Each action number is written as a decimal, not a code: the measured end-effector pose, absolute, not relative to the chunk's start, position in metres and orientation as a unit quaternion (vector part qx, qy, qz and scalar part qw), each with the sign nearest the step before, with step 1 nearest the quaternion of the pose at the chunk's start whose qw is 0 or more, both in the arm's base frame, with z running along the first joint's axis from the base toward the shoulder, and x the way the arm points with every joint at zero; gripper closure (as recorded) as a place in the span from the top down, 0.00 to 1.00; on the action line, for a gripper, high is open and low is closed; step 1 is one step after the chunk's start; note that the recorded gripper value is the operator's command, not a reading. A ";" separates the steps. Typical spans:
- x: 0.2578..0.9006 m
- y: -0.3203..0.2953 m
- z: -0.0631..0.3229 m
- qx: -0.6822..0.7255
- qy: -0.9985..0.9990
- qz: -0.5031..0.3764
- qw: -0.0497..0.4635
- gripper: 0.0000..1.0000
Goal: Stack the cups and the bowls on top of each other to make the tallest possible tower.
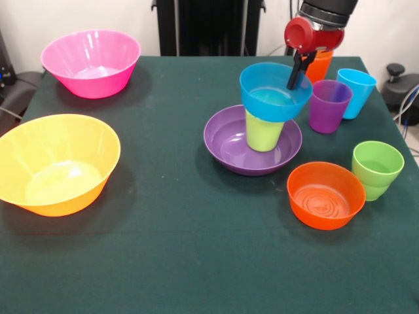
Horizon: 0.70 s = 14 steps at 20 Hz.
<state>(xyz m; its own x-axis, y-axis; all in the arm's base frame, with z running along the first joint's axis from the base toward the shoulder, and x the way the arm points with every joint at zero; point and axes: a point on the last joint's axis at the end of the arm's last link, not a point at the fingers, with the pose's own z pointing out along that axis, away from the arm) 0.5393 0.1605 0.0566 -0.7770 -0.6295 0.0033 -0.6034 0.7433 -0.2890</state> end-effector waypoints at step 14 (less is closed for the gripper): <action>0.530 0.155 0.043 -0.333 0.932 -0.139 0.023 0.00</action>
